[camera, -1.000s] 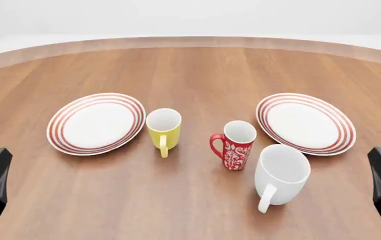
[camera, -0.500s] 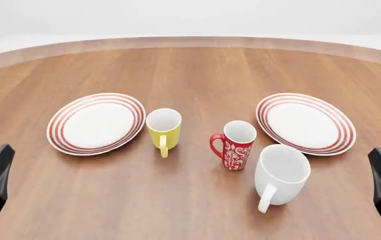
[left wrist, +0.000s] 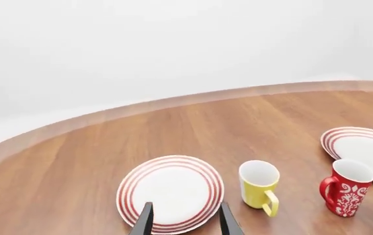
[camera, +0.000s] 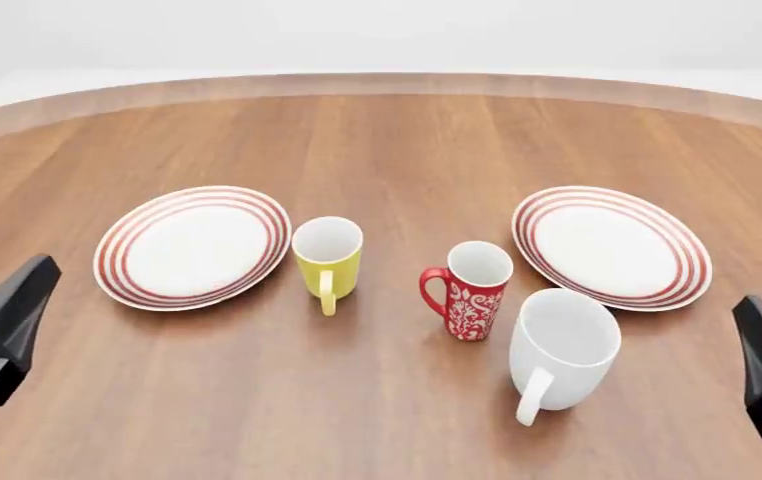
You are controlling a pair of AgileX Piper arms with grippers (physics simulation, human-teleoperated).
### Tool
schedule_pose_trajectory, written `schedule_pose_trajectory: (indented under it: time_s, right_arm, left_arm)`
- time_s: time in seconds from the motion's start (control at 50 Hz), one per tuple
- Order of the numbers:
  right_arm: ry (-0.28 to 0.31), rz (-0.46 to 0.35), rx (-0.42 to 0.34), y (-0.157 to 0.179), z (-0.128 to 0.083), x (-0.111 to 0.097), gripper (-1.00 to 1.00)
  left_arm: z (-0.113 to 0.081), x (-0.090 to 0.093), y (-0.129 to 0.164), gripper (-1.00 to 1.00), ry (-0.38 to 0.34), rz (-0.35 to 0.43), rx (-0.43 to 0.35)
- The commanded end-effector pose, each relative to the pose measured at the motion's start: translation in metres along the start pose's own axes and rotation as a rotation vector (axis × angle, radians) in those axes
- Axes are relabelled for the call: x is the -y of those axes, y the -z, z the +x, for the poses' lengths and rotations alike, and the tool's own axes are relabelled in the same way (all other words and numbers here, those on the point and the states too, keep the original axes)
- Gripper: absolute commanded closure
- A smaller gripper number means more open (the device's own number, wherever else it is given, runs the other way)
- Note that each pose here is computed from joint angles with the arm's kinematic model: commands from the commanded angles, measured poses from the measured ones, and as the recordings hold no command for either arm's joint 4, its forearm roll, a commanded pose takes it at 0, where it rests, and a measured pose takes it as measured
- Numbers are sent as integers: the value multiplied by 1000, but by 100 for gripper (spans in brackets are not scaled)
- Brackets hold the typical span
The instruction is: Put the red mug on the left plate.
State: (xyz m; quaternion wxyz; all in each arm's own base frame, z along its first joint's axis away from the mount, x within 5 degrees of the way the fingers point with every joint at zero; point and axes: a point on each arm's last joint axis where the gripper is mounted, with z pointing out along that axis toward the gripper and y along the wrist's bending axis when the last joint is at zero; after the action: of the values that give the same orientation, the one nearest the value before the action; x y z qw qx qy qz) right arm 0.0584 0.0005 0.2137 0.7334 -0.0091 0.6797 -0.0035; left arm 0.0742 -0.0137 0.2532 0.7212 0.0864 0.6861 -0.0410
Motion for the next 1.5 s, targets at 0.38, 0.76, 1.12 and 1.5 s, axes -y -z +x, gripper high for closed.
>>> schedule_pose_trajectory:
  time_s: [0.38,0.76,1.12,1.5]
  right_arm:
    - [25,-14,-11,-3,1,-1,-100]
    - [31,-18,-14,-1,1,-1,-100]
    - [31,-20,-11,-1,1,-1,-100]
    - [35,-27,-10,0,1,-2,-100]
  left_arm:
    - [-28,28,-61,-100,-160,227,-20]
    - [-41,64,-98,-100,-248,384,-27]
    - [-46,102,-124,-100,-294,511,-53]
    - [-33,137,-143,-100,-370,617,-128]
